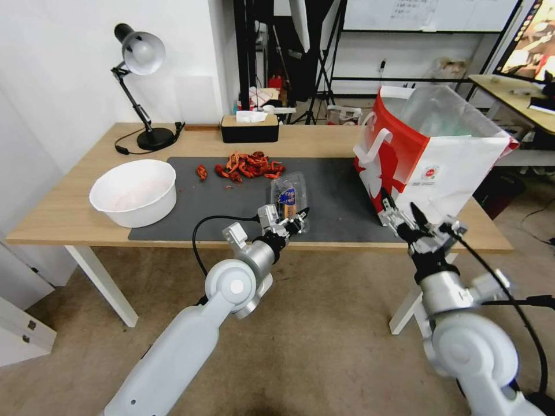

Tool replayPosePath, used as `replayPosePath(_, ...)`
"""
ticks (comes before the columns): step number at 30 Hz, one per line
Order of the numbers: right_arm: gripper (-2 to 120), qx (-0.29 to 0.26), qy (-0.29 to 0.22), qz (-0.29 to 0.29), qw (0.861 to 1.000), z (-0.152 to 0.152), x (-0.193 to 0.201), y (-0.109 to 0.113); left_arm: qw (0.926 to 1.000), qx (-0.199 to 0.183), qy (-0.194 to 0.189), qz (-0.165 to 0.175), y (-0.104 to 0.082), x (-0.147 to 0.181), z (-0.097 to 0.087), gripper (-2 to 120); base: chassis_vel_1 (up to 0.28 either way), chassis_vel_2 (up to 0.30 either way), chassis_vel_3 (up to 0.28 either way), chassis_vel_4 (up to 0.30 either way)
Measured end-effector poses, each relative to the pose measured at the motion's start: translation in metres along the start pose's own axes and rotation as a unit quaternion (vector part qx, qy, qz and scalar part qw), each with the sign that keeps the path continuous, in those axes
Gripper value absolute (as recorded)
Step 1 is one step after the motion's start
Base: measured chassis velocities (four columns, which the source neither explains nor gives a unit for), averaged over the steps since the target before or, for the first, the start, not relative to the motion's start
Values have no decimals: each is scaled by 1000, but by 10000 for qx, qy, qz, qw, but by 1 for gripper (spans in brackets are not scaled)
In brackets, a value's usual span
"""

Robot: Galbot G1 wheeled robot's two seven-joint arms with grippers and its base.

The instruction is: Close the takeout container lid, then place the container into the takeout bag.

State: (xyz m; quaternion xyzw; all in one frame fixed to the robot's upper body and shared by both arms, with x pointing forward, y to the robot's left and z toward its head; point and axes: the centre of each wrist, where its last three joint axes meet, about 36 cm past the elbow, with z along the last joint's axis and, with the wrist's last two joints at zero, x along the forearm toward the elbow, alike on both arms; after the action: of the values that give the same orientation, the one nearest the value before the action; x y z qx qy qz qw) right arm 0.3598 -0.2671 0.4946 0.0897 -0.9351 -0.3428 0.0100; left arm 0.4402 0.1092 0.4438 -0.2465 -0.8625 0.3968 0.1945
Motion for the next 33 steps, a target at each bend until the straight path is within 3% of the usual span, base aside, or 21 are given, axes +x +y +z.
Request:
replayPosePath(8,100,-139,720,90,9973,-20,-51,2,10000,9,-4,-24,1,0,1,0,0,0,0,0)
replayPosePath(15,100,106,2017,159,9793,-36,-101,11,10000,-1,-14,-73,5,2,0,0,0,0,0,0)
replayPosePath(26,100,479,2814,97,9583,-40,-159,43,9999,46,-31,-103,6,2,3,0,0,0,0,0)
replayPosePath(33,100,564,3158,376,9464,-21,-181,47,9999,71,-38,-102,6,1,4,0,0,0,0,0)
